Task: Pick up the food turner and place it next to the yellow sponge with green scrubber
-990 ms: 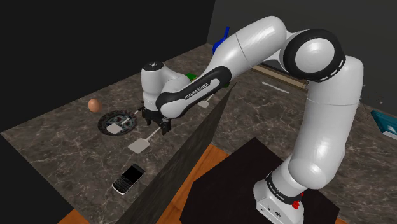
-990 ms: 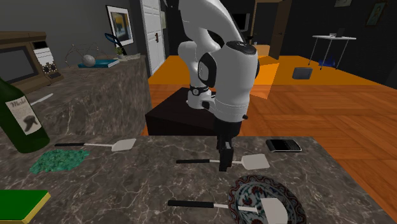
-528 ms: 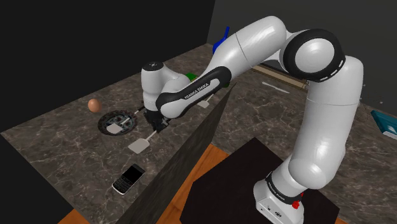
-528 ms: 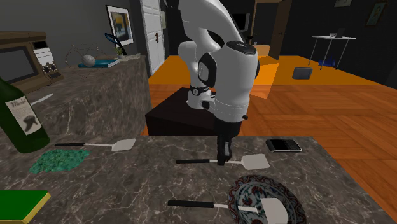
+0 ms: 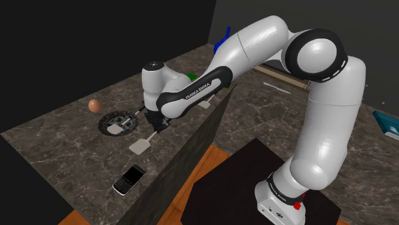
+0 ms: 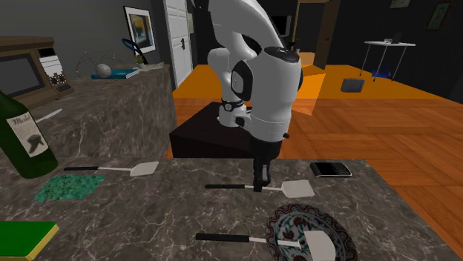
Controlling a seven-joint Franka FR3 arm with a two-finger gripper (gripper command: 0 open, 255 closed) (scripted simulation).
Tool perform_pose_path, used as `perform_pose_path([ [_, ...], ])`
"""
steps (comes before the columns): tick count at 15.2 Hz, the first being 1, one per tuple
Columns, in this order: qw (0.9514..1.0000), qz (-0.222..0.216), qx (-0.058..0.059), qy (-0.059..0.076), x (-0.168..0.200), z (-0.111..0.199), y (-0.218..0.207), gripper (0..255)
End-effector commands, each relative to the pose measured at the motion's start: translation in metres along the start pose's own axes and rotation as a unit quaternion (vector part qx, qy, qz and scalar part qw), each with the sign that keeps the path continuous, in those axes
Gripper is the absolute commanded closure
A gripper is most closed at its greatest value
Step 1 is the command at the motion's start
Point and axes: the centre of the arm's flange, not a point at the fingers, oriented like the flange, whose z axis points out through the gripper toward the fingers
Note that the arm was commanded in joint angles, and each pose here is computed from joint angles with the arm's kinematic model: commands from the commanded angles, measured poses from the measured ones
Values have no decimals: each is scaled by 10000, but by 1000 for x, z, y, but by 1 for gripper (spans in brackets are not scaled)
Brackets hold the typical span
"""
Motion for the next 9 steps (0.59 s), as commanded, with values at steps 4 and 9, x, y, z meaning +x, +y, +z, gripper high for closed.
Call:
perform_pose_path([
  [4,10000,0,1,0,2,-24,0,255],
  [9,10000,0,1,0,4,-50,0,255],
])
